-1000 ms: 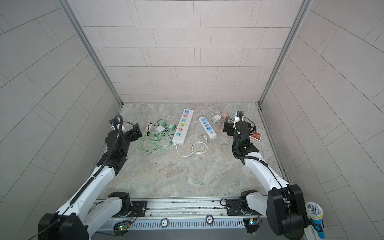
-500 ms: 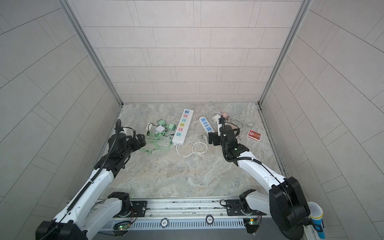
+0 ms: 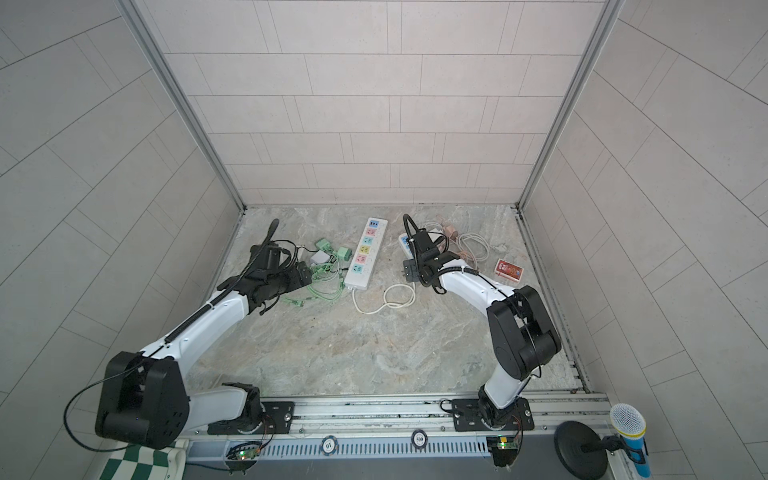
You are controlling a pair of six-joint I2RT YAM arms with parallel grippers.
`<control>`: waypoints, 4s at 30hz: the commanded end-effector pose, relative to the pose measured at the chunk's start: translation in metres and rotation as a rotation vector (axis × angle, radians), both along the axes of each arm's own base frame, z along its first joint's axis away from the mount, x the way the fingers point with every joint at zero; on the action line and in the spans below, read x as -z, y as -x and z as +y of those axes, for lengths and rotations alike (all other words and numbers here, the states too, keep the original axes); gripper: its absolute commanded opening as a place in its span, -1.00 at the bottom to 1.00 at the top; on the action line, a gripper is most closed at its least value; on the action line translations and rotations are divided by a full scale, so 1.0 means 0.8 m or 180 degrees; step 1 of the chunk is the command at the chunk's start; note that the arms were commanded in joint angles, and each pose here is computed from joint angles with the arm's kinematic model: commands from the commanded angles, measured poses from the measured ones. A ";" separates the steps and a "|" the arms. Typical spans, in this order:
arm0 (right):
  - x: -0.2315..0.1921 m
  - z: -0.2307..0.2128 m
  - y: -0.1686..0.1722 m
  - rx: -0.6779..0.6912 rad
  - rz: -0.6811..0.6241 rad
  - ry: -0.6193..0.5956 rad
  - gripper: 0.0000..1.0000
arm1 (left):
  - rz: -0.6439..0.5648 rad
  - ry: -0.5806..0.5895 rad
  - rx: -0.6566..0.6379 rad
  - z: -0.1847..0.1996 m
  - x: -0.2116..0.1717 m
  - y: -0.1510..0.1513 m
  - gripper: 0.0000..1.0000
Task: Insert the plug
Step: 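Grasp the short blue-socket power strip with right gripper while left hovers over cables, then drag the short power strip nearer the robot with the right gripper and release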
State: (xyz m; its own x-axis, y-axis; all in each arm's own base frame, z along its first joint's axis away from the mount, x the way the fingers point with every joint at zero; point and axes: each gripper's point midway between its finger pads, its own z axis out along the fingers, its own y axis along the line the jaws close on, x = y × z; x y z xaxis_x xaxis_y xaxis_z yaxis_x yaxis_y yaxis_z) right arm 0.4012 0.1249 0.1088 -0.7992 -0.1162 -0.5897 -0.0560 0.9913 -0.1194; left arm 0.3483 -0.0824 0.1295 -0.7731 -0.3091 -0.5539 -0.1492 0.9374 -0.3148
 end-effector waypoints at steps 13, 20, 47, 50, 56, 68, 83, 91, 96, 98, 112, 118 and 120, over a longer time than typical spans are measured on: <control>0.007 0.019 -0.063 -0.0171 0.0538 -0.0210 0.96 | 0.0219 -0.0666 0.0520 -0.058 -0.019 -0.021 0.99; 0.002 0.024 -0.087 -0.0232 0.0627 -0.0215 0.95 | 0.0398 -0.1521 0.0323 -0.017 -0.016 -0.015 0.99; 0.075 0.019 -0.138 -0.0090 0.1061 -0.0016 0.70 | 0.0534 -0.1248 0.0707 -0.033 0.006 0.020 0.99; 0.085 0.017 -0.133 -0.0079 0.1137 -0.0043 0.61 | 0.0513 -0.1230 0.0688 -0.032 0.004 0.022 0.99; 0.101 0.007 -0.123 -0.0072 0.1288 -0.0086 0.26 | 0.0449 -0.1169 0.0659 -0.033 0.001 0.023 0.99; -0.002 -0.017 -0.133 -0.0470 0.0871 0.0142 -0.61 | 0.0495 -0.1133 0.0591 -0.026 0.001 0.038 0.99; -0.017 0.102 0.057 -0.2335 0.0892 0.0864 -0.84 | 0.0290 -0.1072 -0.0058 0.016 -0.042 0.072 0.99; -0.012 0.141 0.141 -0.2799 0.0766 0.0804 -0.87 | -0.0207 -0.0502 -0.0074 0.007 -0.042 0.094 0.99; -0.006 0.159 0.185 -0.3073 0.0549 0.0689 -0.85 | -0.0285 -0.0444 -0.0062 0.013 -0.047 0.111 0.99; -0.001 0.158 0.200 -0.3139 0.0563 0.0623 -0.84 | -0.0266 -0.0394 -0.0042 0.012 -0.040 0.117 0.99; 0.052 0.163 0.243 -0.3471 0.1084 0.0549 -0.72 | -0.0352 -0.0228 0.0073 0.007 -0.033 0.133 0.99; 0.081 0.155 0.237 -0.3323 0.1348 0.0742 -0.73 | -0.0361 -0.0674 -0.0108 0.036 -0.057 0.128 0.99; 0.084 0.154 0.239 -0.3299 0.1452 0.0771 -0.72 | -0.0383 -0.0583 -0.0094 0.030 -0.061 0.127 0.99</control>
State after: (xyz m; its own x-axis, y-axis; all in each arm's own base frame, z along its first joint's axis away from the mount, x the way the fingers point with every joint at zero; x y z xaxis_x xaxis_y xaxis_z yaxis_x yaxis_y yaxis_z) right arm 0.2142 0.2504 0.0388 -0.3712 -0.9103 -0.1833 -0.9185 0.3889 -0.0717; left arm 0.2457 -0.0653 0.1660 -0.7077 -0.2224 -0.6706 -0.1327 0.9741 -0.1830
